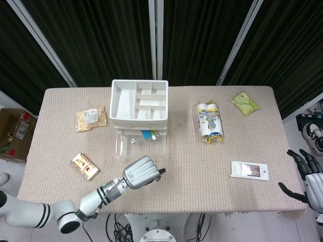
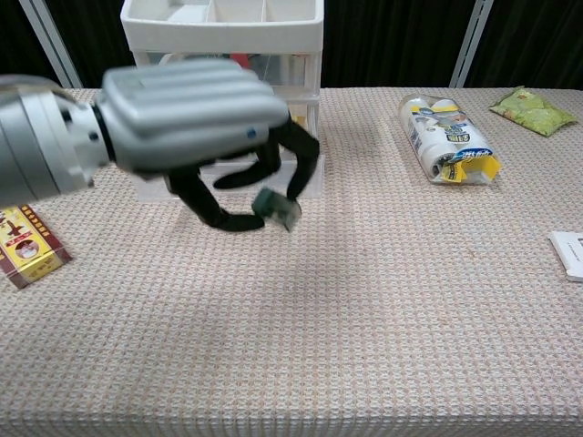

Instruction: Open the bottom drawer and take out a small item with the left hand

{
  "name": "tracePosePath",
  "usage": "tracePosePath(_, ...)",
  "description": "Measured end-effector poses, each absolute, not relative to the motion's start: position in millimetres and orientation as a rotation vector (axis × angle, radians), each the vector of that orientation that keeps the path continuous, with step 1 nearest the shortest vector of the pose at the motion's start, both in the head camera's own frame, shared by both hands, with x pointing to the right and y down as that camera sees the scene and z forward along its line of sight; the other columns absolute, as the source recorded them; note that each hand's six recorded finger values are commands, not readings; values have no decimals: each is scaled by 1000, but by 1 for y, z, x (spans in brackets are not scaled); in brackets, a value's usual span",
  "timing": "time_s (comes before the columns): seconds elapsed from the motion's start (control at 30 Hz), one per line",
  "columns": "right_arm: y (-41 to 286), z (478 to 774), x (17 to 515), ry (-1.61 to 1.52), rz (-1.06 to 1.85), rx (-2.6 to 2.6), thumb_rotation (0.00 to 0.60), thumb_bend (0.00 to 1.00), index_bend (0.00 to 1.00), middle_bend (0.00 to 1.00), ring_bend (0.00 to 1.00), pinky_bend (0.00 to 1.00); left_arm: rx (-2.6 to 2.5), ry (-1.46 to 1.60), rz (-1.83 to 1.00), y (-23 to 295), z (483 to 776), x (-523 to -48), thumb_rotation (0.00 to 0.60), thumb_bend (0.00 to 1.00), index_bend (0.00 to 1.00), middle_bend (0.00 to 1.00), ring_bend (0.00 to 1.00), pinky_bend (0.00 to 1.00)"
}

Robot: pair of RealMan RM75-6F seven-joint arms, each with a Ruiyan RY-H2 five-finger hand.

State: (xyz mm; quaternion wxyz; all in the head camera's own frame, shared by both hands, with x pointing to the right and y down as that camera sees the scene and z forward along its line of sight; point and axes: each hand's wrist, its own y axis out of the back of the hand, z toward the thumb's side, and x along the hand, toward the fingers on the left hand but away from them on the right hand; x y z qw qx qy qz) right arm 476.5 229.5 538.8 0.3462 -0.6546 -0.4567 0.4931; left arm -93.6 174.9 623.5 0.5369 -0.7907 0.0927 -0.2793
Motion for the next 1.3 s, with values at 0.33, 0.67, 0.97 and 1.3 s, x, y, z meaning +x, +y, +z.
tracePosePath(0.33, 231, 538, 477, -1187, 1278, -1695, 600, 134, 0, 146, 0, 110, -1855, 110, -762, 191, 670, -87, 600, 221, 292, 788, 903, 1000)
tracePosePath(0.67, 228, 534, 474, -1180, 1261, -1694, 600, 134, 0, 146, 0, 111, -1800, 430, -781, 147, 618, -123, 600, 117, 256, 694, 813, 1000)
tracePosePath(0.97, 223, 528, 470, -1137, 1242, -1688, 600, 134, 0, 146, 0, 111, -1550, 858, -1055, 115, 557, -284, 600, 98, 368, 567, 525, 671)
tracePosePath(1.3, 221, 533, 464, -1148, 1240, -1700, 600, 138, 0, 139, 0, 102, -1403, 959, -1471, 179, 550, -450, 600, 98, 270, 330, 271, 287)
